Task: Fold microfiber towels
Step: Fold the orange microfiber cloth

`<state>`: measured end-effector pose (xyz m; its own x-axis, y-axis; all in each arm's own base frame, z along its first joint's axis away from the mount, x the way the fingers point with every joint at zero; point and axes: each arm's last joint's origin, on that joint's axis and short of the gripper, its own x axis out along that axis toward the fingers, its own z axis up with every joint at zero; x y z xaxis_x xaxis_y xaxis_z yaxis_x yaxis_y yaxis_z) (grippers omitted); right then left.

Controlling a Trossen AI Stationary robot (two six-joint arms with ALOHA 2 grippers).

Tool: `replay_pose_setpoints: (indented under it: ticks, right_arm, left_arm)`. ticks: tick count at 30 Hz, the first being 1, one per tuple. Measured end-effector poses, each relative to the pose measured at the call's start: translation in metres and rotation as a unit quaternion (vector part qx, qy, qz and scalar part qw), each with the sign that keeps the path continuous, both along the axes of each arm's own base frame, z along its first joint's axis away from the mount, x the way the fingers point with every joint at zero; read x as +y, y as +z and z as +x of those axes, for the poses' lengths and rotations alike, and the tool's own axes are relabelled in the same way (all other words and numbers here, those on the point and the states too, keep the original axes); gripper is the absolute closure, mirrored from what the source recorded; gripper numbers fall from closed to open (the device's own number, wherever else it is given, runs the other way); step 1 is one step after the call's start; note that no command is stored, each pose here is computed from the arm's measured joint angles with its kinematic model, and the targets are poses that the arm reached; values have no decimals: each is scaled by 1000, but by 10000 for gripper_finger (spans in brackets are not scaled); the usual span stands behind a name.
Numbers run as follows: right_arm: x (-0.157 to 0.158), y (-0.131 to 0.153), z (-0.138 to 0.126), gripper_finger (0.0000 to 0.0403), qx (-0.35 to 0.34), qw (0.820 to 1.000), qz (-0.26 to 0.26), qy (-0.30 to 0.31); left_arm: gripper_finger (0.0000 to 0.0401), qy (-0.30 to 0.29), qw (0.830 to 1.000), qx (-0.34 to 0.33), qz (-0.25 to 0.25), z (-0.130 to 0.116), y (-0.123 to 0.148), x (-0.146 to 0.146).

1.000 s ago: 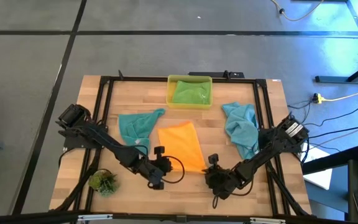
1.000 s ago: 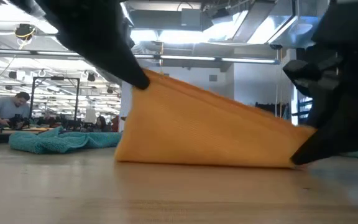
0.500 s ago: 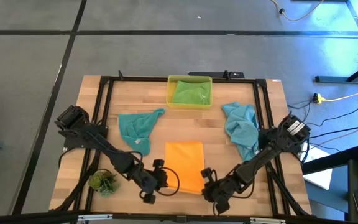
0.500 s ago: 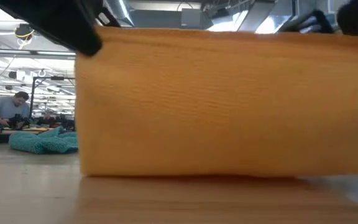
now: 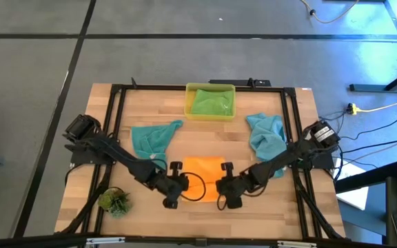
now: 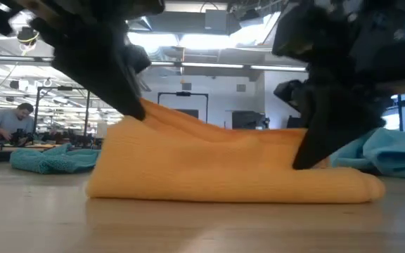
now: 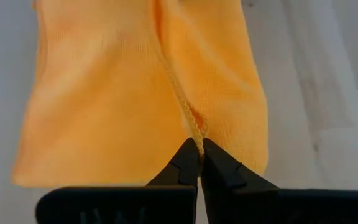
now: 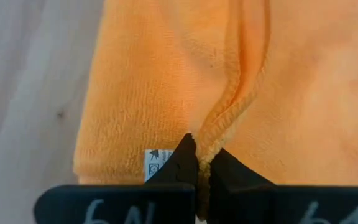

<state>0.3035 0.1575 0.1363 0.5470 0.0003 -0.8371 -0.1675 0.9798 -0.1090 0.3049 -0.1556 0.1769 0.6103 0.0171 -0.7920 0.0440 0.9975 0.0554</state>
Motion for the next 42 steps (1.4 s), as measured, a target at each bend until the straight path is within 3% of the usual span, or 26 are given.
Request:
replay_pose_setpoints:
  ticks: [11,18,21,30,35,42]
  right_arm:
    - [-15,27,-4,401,-52,997,-48,-38]
    - [-42,24,-4,401,-10,992,-75,-97]
    - [-53,24,0,401,-8,990,-80,-120]
    - [-88,18,11,401,-13,983,-67,-171]
    - [-104,0,5,401,-19,985,-33,-170]
    - [-117,-14,-2,376,-39,983,-30,-179]
  left_arm:
    - [401,16,999,-14,29,8,9,24]
    - [401,60,993,-32,95,-2,30,39]
    - [401,73,991,3,112,-5,26,50]
    - [401,114,988,43,98,-9,-2,87]
    - [401,128,990,26,61,-12,-22,105]
    - [400,143,988,18,47,-11,-26,117]
